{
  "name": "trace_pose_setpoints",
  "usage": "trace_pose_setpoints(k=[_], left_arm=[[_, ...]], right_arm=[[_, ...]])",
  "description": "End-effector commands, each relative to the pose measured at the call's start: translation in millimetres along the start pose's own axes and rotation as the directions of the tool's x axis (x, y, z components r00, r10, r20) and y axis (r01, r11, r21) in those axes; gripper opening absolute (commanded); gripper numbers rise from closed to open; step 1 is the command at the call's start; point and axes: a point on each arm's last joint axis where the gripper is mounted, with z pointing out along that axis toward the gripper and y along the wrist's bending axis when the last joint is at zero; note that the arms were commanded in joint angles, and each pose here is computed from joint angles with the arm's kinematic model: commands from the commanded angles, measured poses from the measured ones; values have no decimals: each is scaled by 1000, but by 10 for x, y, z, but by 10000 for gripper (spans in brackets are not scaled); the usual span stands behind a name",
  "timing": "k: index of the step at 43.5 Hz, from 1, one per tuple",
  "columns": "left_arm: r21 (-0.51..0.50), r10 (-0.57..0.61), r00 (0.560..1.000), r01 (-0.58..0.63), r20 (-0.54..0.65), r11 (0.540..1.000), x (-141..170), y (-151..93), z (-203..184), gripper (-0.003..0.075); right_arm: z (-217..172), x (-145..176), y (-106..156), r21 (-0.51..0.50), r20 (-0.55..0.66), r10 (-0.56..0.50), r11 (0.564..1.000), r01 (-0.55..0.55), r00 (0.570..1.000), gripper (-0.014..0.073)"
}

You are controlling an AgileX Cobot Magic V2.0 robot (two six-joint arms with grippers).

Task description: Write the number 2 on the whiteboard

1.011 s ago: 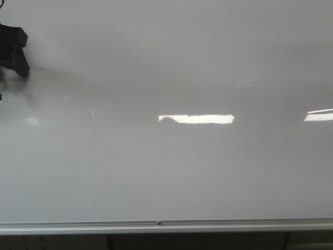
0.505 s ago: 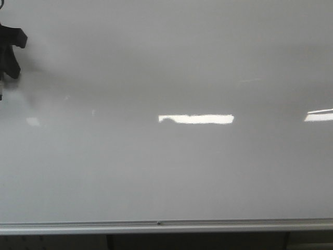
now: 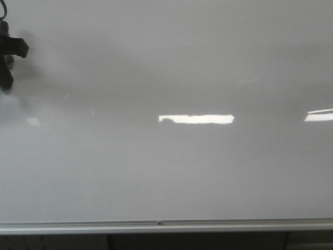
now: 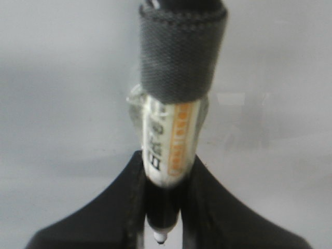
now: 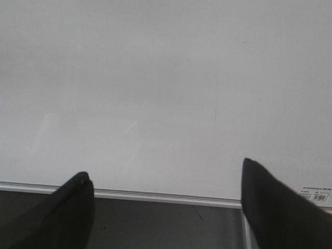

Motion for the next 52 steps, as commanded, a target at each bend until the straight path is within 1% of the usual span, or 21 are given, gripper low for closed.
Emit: trace_pose_setpoints(k=[1, 5, 8, 12, 15, 17, 19, 21, 24, 26, 28, 30, 35, 37, 39, 40, 42, 43, 45, 50, 52], left_arm=[[9, 11, 995, -12, 99, 1000, -173, -36, -165, 2], [2, 55, 997, -55, 59, 998, -152, -35, -238, -20], [2, 157, 987, -157, 19, 988, -145, -41, -352, -20], [29, 305, 951, -304, -46, 952, -139, -79, -588, -20], [73, 354, 932, -349, -73, 934, -148, -126, -783, -20], [117, 404, 910, -394, -88, 912, -136, -157, -905, -20], [197, 451, 888, -428, -92, 882, -119, -219, -1037, -20], [264, 516, 854, -483, -69, 835, -106, -274, -1158, -20], [397, 566, 824, -514, -18, 760, -87, -394, -1359, -20], [469, 573, 819, -513, 18, 719, -92, -466, -1473, -20], [516, 590, 806, -527, 50, 676, -95, -523, -1564, -20], [541, 613, 787, -545, 67, 641, -100, -578, -1629, -20], [560, 671, 734, -600, 103, 571, -87, -751, -1709, -20], [562, 698, 706, -628, 122, 538, -68, -836, -1730, -20], [569, 734, 664, -661, 140, 489, -18, -955, -1749, -20], [572, 743, 654, -668, 144, 477, -4, -985, -1755, -20], [582, 776, 610, -694, 161, 425, 56, -1106, -1774, -20], [584, 783, 600, -699, 166, 412, 72, -1135, -1782, -20], [600, 805, 563, -715, 189, 359, 135, -1257, -1813, -20], [624, 842, 487, -739, 232, 255, 272, -1485, -1869, -20], [630, 855, 459, -744, 242, 222, 319, -1557, -1874, -20]], right_arm=[[-51, -160, -7, 8, 92, -16, 1000, 16, 996, 602], [-51, -153, -7, 8, 85, -16, 1000, 16, 996, 602], [-53, -146, -5, 6, 72, -14, 1000, 14, 997, 602], [-74, -153, 5, -8, 51, 2, 1000, -2, 999, 602], [-87, -173, 13, -17, 24, 11, 1000, -11, 1000, 602], [-79, -202, 18, -25, 1, 18, 1000, -18, 1000, 601], [-95, -241, 27, -36, -28, 10, 999, -11, 1000, 592], [-88, -273, 47, -58, -56, 4, 998, -7, 998, 584], [-76, -348, 111, -127, -107, -33, 992, 19, 994, 562], [-73, -405, 177, -194, -129, -82, 979, 56, 988, 547], [-51, -440, 235, -251, -147, -136, 963, 96, 980, 538], [-38, -510, 313, -322, -147, -192, 937, 137, 970, 526], [20, -633, 503, -467, -129, -299, 859, 208, 946, 519], [32, -677, 600, -527, -103, -369, 808, 264, 923, 519], [42, -726, 684, -567, -71, -429, 760, 318, 900, 519], [52, -733, 719, -582, -58, -454, 739, 339, 889, 519], [59, -773, 799, -611, -22, -504, 690, 388, 863, 519], [69, -773, 833, -624, -12, -525, 669, 404, 851, 519], [70, -797, 916, -651, 23, -572, 614, 447, 820, 519], [61, -829, 1119, -715, 103, -651, 478, 511, 752, 519], [49, -846, 1190, -732, 132, -664, 435, 525, 736, 519]])
